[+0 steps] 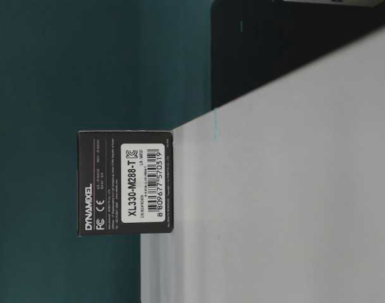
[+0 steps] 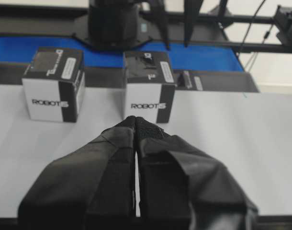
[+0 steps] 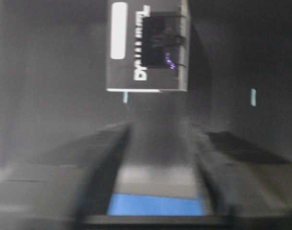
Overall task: Place the box from the black base onto the white base.
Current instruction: 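Move the right gripper toward the black box on the black base, then lower the right gripper around the black box and close it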
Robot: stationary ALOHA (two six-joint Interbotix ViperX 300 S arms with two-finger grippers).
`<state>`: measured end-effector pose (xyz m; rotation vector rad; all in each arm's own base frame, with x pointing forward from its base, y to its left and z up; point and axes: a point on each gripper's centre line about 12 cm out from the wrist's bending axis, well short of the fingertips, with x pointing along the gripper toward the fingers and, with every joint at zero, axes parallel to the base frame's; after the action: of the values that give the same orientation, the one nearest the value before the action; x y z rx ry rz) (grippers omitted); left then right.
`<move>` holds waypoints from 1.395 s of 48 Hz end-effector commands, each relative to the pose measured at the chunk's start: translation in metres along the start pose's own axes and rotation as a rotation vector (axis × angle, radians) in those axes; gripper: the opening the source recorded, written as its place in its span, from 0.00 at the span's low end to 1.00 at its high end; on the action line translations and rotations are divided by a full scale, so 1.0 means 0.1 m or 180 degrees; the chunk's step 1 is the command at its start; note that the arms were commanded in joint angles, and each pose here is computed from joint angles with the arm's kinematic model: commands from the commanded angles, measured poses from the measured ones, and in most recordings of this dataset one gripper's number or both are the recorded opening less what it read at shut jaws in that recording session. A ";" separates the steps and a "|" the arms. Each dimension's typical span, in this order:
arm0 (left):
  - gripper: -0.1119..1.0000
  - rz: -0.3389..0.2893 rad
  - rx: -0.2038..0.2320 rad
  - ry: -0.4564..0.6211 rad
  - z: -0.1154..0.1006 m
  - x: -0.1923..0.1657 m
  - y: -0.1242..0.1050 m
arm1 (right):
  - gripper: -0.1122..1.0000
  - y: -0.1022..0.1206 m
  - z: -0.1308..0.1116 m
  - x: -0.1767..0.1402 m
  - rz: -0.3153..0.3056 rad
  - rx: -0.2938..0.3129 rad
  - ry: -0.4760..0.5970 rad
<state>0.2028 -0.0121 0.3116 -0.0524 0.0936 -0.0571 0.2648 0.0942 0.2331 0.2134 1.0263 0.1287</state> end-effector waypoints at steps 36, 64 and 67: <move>0.09 -0.0043 -0.0154 -0.0104 0.13 0.00 -0.03 | 0.99 0.07 -0.24 0.45 -0.0360 -0.0114 -0.0185; 0.09 -0.0043 -0.0222 -0.0094 0.13 0.00 -0.03 | 0.99 0.11 -0.26 0.58 -0.0512 -0.0144 -0.0114; 0.09 -0.0043 -0.0232 -0.0094 0.13 0.00 -0.03 | 0.99 0.11 -0.25 0.59 -0.0516 -0.0144 -0.0116</move>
<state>0.2019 -0.0139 0.3141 -0.1258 0.0902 -0.0632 0.2693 0.1180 0.1742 0.0964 1.0018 0.0002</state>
